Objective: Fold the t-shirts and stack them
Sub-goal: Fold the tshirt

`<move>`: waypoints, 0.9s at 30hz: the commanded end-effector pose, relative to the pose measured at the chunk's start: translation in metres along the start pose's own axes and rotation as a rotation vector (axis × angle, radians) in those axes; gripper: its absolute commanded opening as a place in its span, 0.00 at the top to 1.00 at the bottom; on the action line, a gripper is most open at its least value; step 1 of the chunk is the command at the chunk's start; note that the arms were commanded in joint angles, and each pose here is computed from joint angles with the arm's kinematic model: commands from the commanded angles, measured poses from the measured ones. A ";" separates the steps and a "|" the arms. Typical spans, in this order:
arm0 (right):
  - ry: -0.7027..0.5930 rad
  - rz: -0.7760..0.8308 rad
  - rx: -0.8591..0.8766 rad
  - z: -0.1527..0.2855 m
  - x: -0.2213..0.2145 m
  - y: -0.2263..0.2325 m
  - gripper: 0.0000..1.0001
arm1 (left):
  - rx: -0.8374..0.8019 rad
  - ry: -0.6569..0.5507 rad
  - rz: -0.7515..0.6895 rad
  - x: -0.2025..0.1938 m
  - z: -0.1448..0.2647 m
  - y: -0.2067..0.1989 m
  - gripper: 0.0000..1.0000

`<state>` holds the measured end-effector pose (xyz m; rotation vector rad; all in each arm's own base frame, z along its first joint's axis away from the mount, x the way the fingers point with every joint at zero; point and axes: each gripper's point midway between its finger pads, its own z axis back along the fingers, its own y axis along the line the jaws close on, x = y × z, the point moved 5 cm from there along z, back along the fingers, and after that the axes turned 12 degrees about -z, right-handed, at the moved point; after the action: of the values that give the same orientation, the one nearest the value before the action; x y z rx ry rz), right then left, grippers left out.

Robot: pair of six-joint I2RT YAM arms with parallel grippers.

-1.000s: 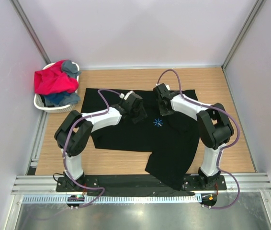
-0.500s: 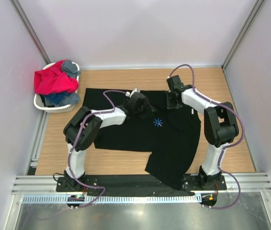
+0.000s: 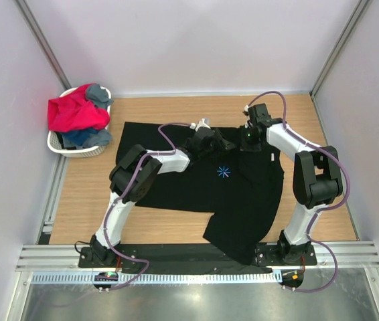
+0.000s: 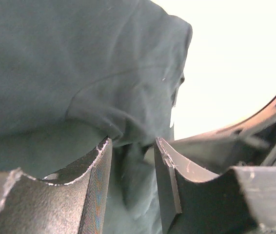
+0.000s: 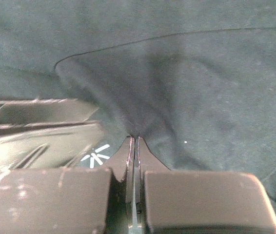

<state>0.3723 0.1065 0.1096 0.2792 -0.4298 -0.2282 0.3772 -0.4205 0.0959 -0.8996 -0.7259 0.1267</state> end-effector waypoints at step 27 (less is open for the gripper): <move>-0.033 -0.018 -0.025 -0.005 0.007 -0.007 0.99 | -0.094 -0.007 -0.089 -0.011 -0.001 -0.008 0.60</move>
<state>0.3698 0.1054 0.1036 0.2799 -0.4160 -0.2315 0.3660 -0.4271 0.0677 -0.8878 -0.7178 0.0514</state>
